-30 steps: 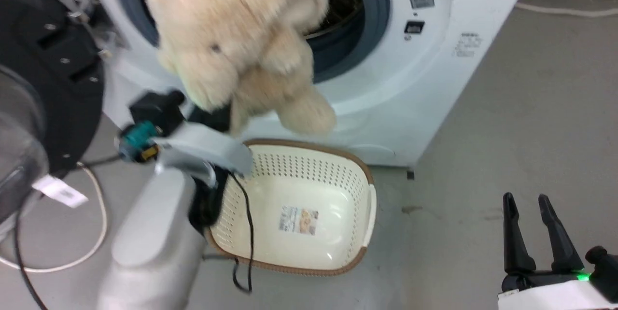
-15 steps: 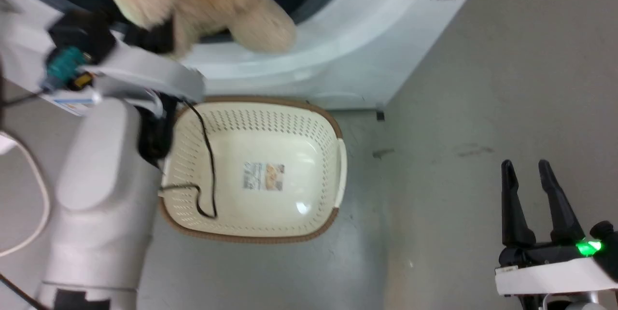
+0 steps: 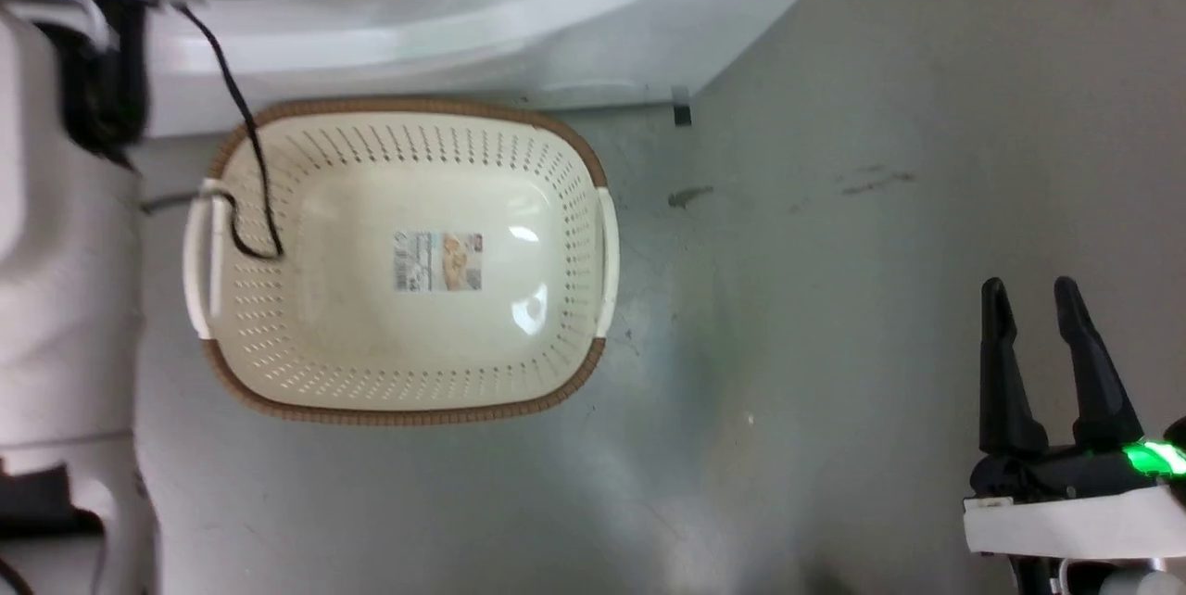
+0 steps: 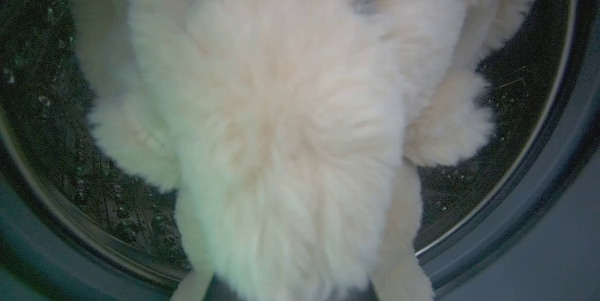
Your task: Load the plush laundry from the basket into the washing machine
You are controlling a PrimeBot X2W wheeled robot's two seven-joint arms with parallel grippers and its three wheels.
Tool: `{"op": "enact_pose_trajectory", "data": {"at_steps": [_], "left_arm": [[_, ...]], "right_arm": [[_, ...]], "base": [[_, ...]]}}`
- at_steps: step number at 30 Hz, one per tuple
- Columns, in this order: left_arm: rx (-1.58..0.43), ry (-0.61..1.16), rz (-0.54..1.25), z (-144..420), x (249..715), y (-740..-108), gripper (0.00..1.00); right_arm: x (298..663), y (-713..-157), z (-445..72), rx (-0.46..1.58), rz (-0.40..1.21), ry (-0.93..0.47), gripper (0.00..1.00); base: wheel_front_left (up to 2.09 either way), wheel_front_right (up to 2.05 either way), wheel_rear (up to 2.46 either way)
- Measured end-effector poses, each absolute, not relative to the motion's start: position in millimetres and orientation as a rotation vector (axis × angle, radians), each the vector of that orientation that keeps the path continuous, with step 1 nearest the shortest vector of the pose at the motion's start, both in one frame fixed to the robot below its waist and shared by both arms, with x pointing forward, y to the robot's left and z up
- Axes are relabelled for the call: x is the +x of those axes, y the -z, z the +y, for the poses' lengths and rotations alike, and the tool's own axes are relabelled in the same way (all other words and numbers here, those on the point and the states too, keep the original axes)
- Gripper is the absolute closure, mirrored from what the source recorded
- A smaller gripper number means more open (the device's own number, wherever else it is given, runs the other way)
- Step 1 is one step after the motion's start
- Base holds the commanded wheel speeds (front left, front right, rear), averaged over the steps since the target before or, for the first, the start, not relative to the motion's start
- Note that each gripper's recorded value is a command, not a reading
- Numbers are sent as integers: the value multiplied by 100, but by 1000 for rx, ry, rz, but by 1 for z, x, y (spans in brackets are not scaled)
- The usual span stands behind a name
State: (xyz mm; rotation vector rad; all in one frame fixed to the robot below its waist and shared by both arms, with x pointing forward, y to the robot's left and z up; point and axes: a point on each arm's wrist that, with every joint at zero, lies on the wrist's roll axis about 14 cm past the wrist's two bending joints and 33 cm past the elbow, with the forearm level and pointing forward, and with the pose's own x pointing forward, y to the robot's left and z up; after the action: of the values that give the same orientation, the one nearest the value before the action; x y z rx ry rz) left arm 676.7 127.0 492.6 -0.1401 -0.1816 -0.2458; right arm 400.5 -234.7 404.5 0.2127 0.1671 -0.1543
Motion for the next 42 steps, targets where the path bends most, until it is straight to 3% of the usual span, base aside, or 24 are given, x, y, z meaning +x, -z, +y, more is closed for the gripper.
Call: {"op": "enact_pose_trajectory", "data": {"at_steps": [18,27,28,29,30,42], "left_arm": [[-61,262,-228,125,751,-476,100],[-19,278,-148,119,782,-443,100],[-17,276,-130,119,783,-439,92],[-25,268,-108,122,785,-433,49],[-25,268,-108,122,785,-433,0],[-55,280,-143,117,775,-463,0]], "right_arm": [[394,-384,-248,193,234,212,0],[381,-372,-257,175,293,256,0],[381,-371,-257,175,295,256,0],[382,-369,-256,177,298,254,0],[382,-369,-256,177,298,254,0],[394,-376,-250,174,257,213,0]], "base": [[0,0,0],[0,0,0],[0,0,0],[0,0,0],[0,0,0],[0,0,0]]}}
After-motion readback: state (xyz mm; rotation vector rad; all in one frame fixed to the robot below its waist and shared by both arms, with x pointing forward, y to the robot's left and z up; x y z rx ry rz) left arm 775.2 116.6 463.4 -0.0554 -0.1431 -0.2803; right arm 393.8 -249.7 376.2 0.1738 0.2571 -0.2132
